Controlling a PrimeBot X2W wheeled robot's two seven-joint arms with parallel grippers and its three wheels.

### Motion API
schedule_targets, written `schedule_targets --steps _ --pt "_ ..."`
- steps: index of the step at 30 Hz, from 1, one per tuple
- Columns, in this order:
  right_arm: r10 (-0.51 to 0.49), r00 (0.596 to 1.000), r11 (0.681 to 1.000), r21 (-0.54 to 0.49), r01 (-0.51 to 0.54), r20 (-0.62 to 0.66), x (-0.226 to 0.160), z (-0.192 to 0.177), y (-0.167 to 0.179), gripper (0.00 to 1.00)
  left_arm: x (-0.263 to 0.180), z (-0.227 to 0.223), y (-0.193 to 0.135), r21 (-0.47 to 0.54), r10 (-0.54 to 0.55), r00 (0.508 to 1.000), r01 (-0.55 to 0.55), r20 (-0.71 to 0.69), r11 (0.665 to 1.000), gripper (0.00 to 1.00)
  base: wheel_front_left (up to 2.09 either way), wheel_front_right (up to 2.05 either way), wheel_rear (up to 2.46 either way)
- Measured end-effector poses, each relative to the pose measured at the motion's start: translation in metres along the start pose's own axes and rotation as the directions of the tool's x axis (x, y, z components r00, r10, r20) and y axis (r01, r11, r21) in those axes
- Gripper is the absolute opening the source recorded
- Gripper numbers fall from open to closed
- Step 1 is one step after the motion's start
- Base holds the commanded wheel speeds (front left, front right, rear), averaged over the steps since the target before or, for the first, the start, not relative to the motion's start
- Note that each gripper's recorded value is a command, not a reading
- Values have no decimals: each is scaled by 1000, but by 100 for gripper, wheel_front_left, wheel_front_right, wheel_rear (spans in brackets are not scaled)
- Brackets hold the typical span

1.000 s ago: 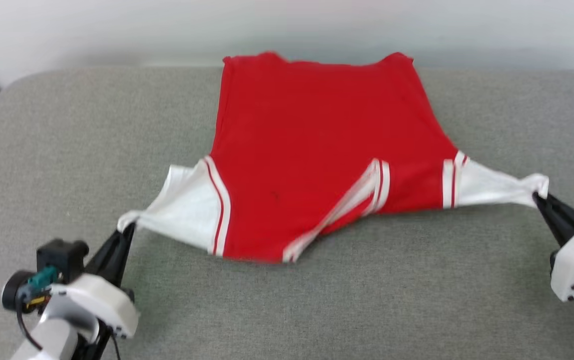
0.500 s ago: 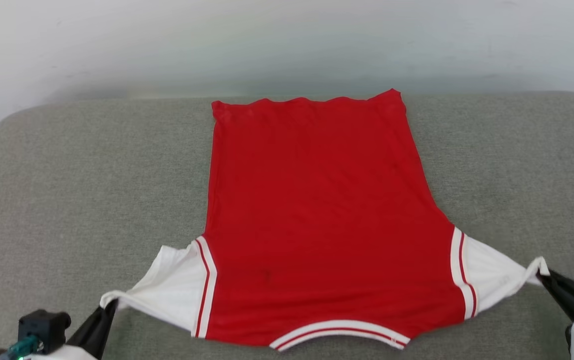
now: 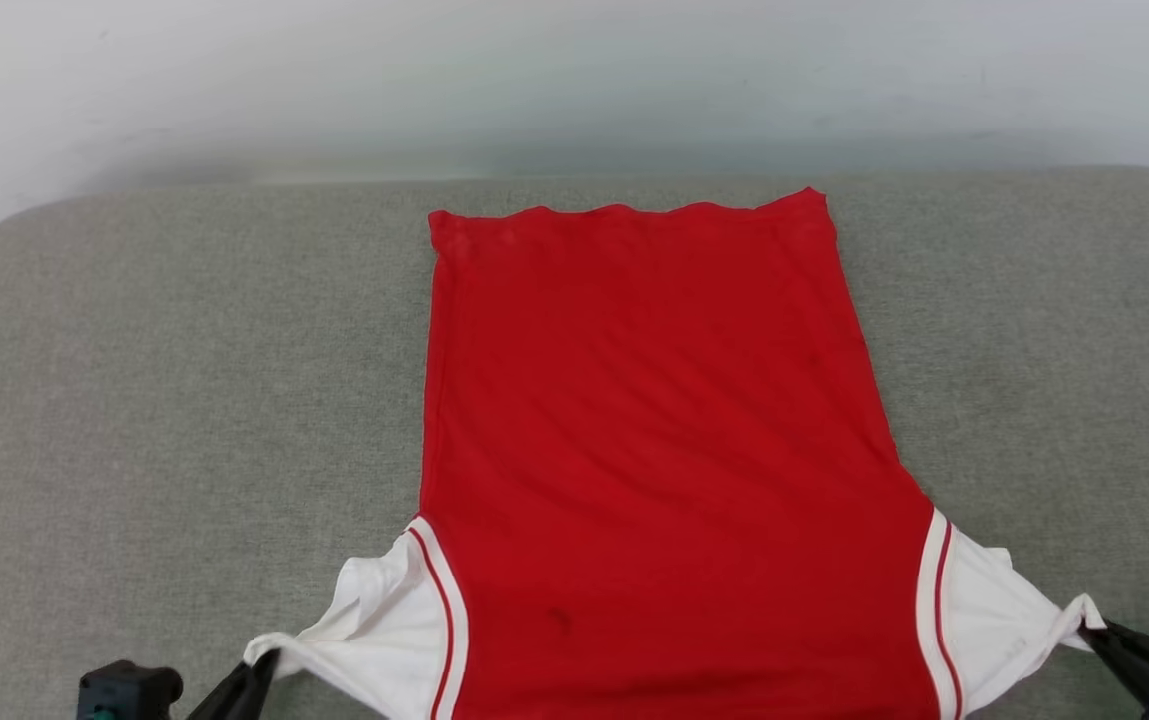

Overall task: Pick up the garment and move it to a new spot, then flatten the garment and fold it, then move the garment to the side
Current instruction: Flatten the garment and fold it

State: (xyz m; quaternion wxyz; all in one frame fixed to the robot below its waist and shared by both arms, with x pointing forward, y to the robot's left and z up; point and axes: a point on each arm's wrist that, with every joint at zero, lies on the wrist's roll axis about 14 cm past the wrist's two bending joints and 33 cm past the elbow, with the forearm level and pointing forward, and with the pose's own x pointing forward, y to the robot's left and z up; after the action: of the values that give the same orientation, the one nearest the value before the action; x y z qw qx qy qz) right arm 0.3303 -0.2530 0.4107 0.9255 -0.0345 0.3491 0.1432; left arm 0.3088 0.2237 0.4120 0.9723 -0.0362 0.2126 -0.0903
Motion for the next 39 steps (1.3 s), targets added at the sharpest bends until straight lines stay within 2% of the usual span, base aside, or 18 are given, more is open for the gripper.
schedule_targets --steps 4,6,7,9,11,14,19,21,26,32,39 --pt "14 1000 1000 26 -14 -5 8 10 3 100 5 9 -14 -29 -30 999 31 32 999 0 0 0 0" --pt "3 1000 999 -32 -3 1 10 27 -3 100 6 15 -20 -39 -45 998 47 48 998 0 0 0 0" --pt "3 1000 998 -57 -3 7 11 37 -4 100 6 16 -25 -41 -65 997 67 47 997 0 0 0 0" --pt "32 998 999 -27 -30 62 17 67 2 100 4 17 -42 -28 -143 989 144 30 989 0 0 0 0" --pt "71 994 997 -21 -69 85 23 94 12 100 4 26 -49 -36 -162 986 164 50 986 0 0 0 0" --pt "74 992 996 -50 -69 100 34 133 10 100 5 37 -56 -31 -187 981 189 56 981 0 0 0 0" --pt "108 994 993 -42 -107 33 71 177 18 100 11 50 -63 5 -222 974 222 47 975 0 0 0 0" --pt "121 992 992 -25 -122 -23 91 185 22 100 15 54 -64 12 -223 974 222 47 975 0 0 0 0" --pt "84 982 996 3 -84 -171 142 199 16 100 20 57 -68 21 -226 974 226 28 974 0 0 0 0" --pt "53 957 999 19 -50 -285 198 208 22 100 26 56 -69 -4 -205 979 205 19 979 0 0 0 0" --pt "-27 918 999 -35 14 -395 248 200 22 100 30 43 -64 -25 -175 984 174 -34 984 0 0 0 0"
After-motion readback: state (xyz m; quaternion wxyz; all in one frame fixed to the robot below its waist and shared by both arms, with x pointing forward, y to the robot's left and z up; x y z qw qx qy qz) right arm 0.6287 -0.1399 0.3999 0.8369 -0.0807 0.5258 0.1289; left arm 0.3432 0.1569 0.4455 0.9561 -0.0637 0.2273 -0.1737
